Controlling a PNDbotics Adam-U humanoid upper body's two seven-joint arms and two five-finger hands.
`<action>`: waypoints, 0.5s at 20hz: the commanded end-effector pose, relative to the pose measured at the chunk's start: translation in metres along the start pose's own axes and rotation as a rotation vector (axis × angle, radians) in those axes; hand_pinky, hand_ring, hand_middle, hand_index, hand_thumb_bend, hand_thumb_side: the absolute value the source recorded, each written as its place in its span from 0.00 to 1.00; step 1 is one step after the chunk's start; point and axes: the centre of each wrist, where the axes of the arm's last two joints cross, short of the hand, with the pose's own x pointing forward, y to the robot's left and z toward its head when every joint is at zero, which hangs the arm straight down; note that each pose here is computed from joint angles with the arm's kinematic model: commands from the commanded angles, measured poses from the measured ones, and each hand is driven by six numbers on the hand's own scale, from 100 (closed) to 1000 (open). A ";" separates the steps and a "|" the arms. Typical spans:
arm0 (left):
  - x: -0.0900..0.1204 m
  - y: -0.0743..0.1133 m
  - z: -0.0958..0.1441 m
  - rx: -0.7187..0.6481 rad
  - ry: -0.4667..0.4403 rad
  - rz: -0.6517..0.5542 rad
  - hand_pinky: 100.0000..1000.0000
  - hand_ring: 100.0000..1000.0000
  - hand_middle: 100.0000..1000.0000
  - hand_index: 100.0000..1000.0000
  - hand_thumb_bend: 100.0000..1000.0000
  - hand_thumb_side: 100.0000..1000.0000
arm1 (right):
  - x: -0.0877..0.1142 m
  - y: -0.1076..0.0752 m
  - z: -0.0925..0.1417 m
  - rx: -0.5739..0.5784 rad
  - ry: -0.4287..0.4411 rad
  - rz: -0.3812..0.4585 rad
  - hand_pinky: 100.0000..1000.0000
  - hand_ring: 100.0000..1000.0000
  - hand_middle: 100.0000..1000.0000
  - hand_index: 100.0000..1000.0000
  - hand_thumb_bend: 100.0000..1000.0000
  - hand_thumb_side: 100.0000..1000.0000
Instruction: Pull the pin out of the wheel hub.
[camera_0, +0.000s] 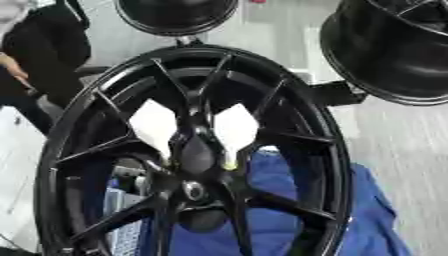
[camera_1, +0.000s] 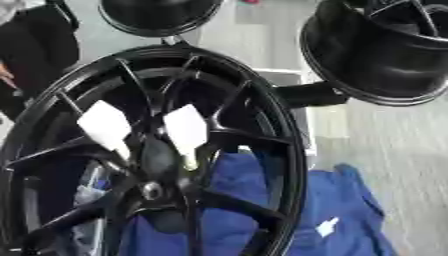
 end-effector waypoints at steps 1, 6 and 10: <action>0.006 0.001 -0.005 -0.002 -0.028 0.004 0.80 0.57 0.63 0.81 0.16 0.26 | 0.006 -0.002 -0.007 -0.004 -0.035 -0.008 0.66 0.64 0.60 0.78 0.00 0.44; 0.006 0.002 -0.005 -0.003 -0.027 -0.001 0.80 0.57 0.63 0.81 0.17 0.26 | 0.006 -0.002 -0.006 0.000 -0.034 -0.003 0.66 0.65 0.60 0.78 0.00 0.44; 0.006 0.002 -0.005 -0.005 -0.028 -0.003 0.80 0.57 0.63 0.81 0.17 0.26 | 0.007 -0.002 -0.008 0.011 -0.040 0.002 0.66 0.65 0.60 0.78 0.00 0.43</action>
